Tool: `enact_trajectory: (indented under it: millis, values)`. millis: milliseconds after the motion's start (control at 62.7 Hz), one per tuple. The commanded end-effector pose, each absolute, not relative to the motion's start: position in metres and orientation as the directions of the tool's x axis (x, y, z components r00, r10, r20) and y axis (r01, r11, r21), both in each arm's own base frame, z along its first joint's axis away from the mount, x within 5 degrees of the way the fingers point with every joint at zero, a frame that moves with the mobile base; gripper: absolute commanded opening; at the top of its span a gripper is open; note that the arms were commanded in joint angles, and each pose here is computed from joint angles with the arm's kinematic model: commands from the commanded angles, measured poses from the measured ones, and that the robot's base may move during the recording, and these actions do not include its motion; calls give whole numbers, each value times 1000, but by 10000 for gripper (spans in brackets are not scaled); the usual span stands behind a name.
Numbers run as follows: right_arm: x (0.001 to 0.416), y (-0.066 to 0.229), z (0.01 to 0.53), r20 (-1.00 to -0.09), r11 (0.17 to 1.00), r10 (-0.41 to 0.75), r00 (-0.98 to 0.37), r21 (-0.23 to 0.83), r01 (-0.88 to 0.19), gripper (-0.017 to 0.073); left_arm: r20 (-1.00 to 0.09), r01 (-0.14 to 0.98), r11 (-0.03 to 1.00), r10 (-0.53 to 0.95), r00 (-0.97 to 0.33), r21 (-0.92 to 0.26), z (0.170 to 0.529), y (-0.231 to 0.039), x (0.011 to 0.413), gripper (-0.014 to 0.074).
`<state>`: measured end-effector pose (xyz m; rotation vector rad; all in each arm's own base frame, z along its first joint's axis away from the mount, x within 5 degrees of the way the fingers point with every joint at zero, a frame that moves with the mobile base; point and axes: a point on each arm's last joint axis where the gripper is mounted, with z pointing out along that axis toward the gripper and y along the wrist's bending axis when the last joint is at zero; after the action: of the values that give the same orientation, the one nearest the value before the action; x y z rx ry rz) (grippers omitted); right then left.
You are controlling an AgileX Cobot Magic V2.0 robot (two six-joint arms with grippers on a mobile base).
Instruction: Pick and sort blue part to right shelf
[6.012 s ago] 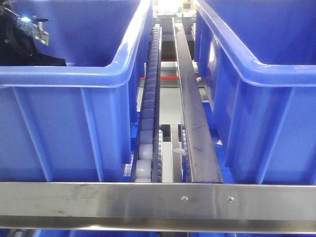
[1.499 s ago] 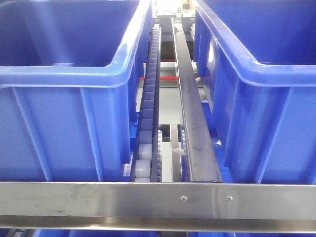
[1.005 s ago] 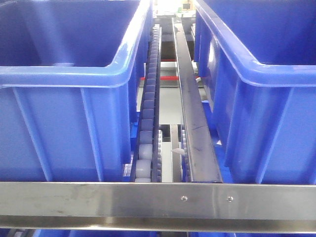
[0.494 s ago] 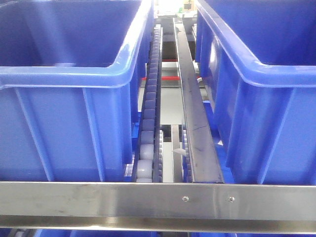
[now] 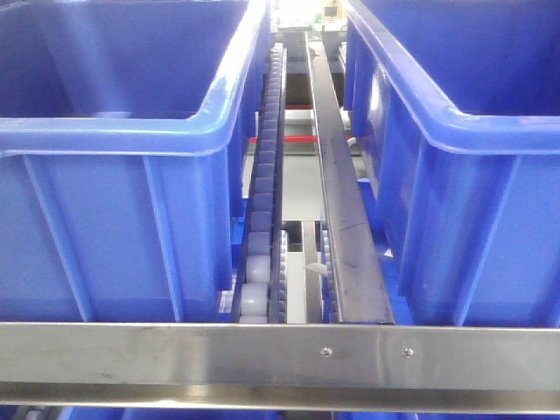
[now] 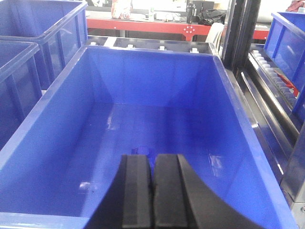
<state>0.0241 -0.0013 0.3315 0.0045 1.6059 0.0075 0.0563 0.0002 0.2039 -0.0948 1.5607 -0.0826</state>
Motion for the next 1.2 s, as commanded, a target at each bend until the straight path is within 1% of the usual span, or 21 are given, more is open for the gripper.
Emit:
enact_trajectory:
  millis: [0, 813, 909, 1021, 1180]
  values:
    - [23, -2, 346, -998, 1000, -7, 64, -7, 3, 35, -987, 0, 992, -122, 107, -123, 206, 1, 55, 124]
    - [24, -1, 346, -998, 1000, -7, 63, -7, 3, 35, -987, 0, 992, -122, 107, -123, 206, 1, 55, 124]
    - [30, -1, 336, -998, 1000, -4, 56, -4, 3, 35, -987, 0, 992, -122, 107, -123, 206, 1, 55, 124]
    - [42, -1, 312, -999, 1000, 14, 52, 15, 14, 35, -987, 0, 992, -122, 107, -123, 206, 1, 55, 124]
    - [51, -1, 272, -994, 1000, 14, 112, 17, 26, 35, -987, 0, 992, -122, 107, -123, 206, 1, 55, 124]
